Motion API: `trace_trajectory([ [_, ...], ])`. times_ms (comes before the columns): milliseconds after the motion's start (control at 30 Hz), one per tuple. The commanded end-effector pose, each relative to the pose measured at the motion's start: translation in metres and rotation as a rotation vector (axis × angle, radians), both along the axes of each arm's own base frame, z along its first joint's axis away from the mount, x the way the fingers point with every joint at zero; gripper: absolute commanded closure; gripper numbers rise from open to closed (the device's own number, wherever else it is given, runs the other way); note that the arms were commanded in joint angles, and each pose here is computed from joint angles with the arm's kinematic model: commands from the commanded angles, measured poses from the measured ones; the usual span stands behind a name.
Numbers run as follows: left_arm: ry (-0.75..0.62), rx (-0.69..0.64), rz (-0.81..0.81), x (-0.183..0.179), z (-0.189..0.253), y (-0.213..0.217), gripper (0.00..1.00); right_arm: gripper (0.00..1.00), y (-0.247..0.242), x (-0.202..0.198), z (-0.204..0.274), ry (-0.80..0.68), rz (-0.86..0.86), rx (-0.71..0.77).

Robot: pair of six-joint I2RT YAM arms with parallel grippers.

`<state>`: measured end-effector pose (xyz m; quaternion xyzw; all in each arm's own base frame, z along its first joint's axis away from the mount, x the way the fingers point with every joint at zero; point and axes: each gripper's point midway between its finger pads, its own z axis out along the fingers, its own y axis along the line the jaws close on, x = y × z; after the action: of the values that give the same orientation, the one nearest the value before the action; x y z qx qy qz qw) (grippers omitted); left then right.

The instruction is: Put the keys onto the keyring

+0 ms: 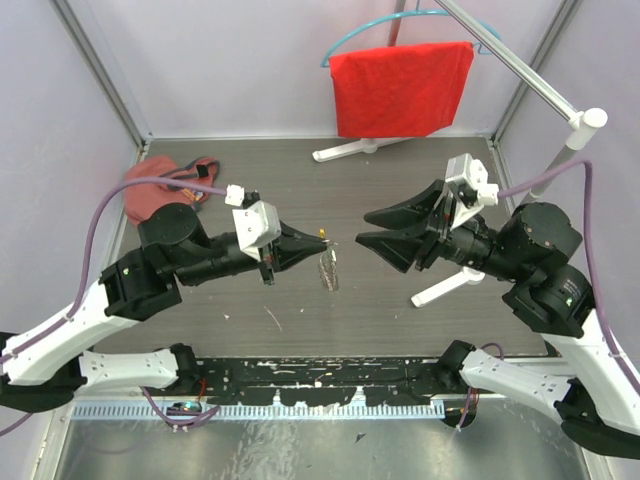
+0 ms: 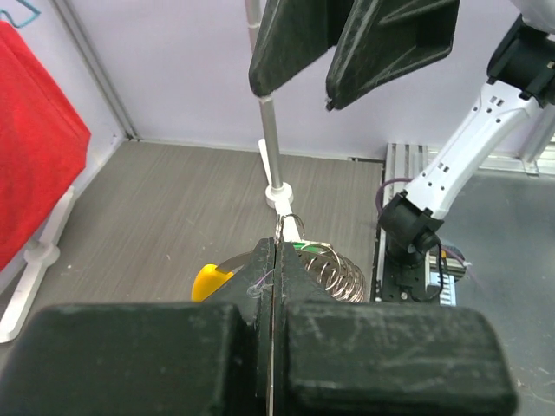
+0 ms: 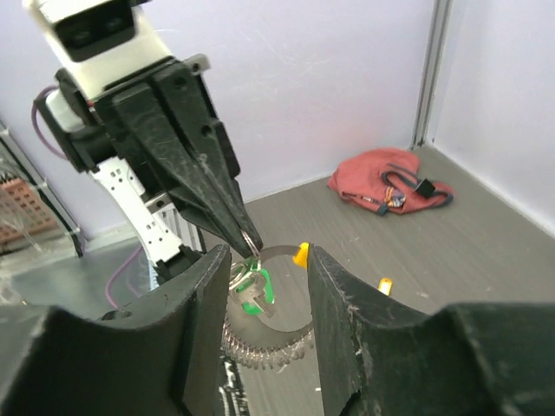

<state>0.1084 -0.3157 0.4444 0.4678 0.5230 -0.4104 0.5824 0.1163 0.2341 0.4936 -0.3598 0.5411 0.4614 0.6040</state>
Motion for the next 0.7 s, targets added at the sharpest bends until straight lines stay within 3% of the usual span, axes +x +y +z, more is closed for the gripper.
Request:
trace_trajectory([
  [0,-0.042,-0.134,0.064,0.007,0.032,0.01,1.0,0.53,-0.005,0.017,0.019,0.154,-0.1,0.148],
  [267,-0.064,-0.171,0.105,0.014,0.039,0.013,1.0,0.51,0.008,0.024,0.015,0.307,-0.079,0.227],
  [667,-0.078,-0.193,0.13,0.019,0.044,0.013,1.0,0.55,0.027,0.019,0.004,0.35,0.016,0.175],
])
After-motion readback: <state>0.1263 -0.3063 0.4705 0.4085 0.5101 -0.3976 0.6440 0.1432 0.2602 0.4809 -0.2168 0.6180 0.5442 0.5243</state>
